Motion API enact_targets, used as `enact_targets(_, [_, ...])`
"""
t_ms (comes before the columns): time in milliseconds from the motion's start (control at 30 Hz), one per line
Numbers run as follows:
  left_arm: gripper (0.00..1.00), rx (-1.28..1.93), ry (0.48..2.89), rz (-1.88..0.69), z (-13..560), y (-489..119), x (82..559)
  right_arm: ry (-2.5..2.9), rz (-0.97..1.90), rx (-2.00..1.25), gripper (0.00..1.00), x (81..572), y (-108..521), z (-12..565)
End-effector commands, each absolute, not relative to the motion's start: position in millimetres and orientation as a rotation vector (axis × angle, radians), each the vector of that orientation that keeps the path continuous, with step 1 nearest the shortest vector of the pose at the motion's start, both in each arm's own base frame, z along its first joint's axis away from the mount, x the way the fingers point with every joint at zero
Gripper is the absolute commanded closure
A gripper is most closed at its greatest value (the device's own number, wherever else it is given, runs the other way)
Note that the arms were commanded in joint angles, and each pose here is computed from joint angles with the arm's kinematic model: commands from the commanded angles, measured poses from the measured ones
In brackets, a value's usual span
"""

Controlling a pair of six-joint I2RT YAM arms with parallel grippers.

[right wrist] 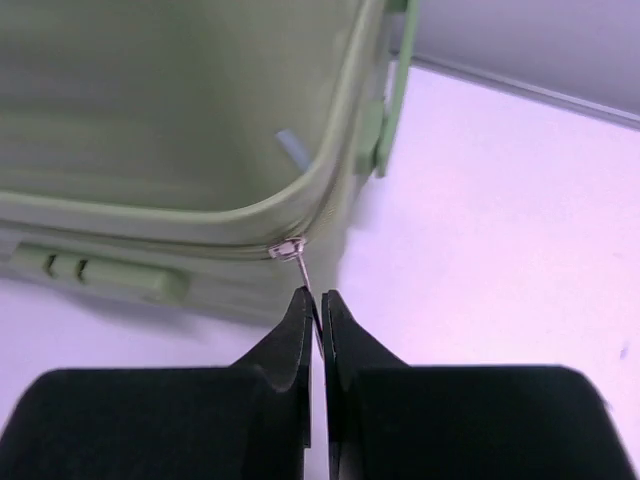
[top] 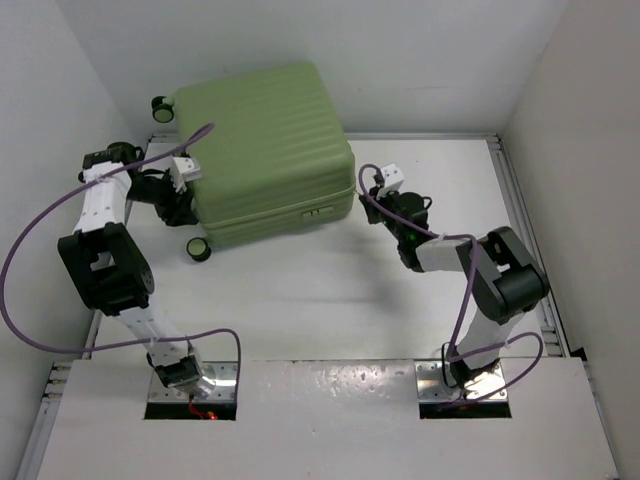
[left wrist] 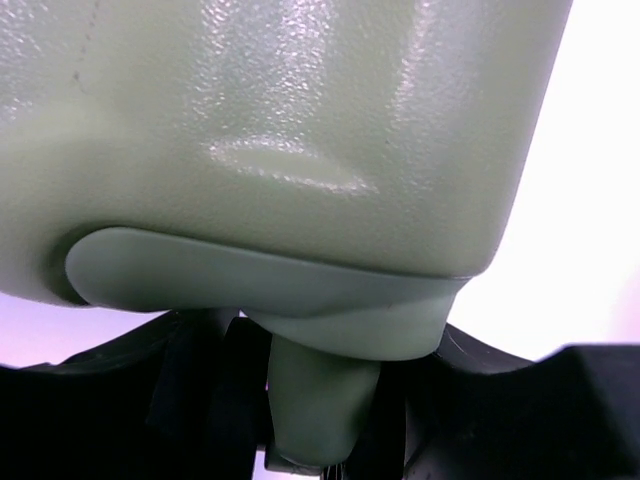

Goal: Pack the luggage

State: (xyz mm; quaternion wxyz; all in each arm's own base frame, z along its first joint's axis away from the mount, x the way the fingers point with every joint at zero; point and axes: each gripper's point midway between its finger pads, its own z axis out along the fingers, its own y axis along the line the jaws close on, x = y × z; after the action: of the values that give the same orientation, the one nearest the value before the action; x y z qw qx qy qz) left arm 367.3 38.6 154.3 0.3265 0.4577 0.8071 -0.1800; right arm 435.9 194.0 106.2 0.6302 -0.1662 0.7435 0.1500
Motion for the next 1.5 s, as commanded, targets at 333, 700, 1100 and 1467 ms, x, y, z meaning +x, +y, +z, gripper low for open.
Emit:
enact_targets(333, [1.0, 1.223, 2.295, -0.231, 95, 127, 405, 1.571, 0.053, -0.175, 1.0, 528, 84, 144])
enact_targets(700, [1.0, 1.227, 2.32, -0.239, 77, 131, 415, 1.467, 0.085, -0.158, 1.0, 626, 102, 145])
enact_targets(1100, [1.0, 1.194, 2.308, -0.272, 64, 127, 430, 1.387, 0.043, -0.121, 1.0, 729, 123, 101])
enact_targets(1467, [0.81, 1.12, 2.267, -0.297, 69, 111, 449, 1.45, 0.15, -0.081, 0.6, 729, 144, 63])
